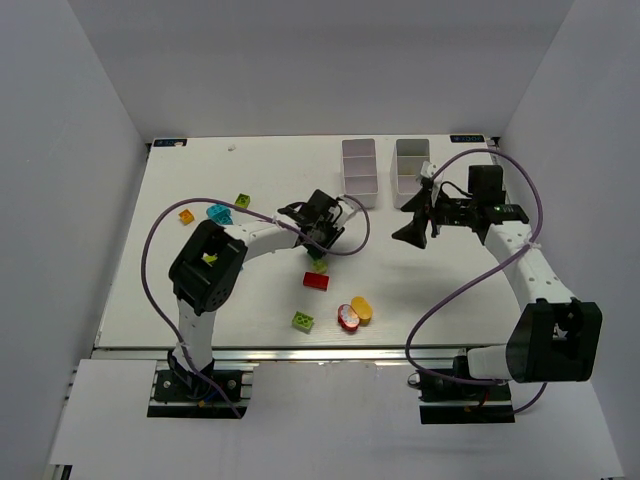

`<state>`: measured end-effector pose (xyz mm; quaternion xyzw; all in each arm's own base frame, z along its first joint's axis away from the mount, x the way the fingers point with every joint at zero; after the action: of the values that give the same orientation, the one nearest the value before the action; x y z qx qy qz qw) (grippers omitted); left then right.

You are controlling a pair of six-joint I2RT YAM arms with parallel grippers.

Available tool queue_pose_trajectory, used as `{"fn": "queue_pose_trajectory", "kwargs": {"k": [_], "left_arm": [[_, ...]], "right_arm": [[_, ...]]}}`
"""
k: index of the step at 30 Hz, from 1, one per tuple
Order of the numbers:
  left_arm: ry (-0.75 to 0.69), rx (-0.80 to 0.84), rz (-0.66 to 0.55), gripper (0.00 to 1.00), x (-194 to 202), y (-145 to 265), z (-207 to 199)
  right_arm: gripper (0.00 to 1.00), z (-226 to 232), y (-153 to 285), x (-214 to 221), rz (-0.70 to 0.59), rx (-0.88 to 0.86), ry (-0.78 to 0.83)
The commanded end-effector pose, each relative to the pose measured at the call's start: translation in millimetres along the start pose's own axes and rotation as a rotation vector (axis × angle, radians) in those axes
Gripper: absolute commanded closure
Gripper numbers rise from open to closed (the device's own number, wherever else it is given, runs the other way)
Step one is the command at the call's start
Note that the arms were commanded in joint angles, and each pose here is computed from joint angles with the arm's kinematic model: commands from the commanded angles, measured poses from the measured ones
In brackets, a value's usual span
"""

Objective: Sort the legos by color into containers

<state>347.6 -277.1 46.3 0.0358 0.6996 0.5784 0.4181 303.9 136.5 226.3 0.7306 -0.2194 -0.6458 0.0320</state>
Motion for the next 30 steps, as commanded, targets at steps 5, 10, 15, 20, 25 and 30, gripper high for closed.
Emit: {"fn": "queue_pose_trajectory", "kwargs": {"k": [5, 10, 15, 20, 25, 30], "left_arm": [[0.321, 0.151, -0.274, 0.81, -66.9, 47.2, -16.1], [0.641, 0.411, -0.454, 0.81, -96.7, 80.1, -39.5], [0.991, 0.581, -0.529, 0.81, -99.3, 97.1, -41.9], [1.239, 0.643, -0.418, 0.84, -97.2, 86.2, -48.5], [1.399, 0.716, -0.378, 0.89, -104.8, 89.7, -51.4], [1.418, 0.717, -0.398, 0.89, -111.8, 95.6, -48.8]], "right_arm": [[0.26, 13.2, -8.9, 10.8, 0.027, 0.087, -0.290], [0.29, 15.9, -19.1, 11.2, 0.009, 0.159, -0.556], [0.24, 11.3, -26.4, 2.2, -0.031, 0.248, -0.619], [0.20, 16.7, -40.7, -5.9, -0.042, 0.308, -0.432], [0.19, 20.2, -56.1, -12.9, -0.036, 0.333, -0.457], [0.19, 23.9, -66.4, -12.9, -0.018, 0.358, -0.474]]}}
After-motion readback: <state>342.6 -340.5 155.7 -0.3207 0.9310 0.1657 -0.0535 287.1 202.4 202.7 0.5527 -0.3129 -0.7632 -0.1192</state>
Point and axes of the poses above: each gripper's point midway between its finger pads, its own y axis back along the fingers, its own z axis along the line the jaws close on, x = y × z, the point moved 3 cm from there along y, back along the fingers, and after that the axes turned 9 degrees about y, right-handed, at the moved point
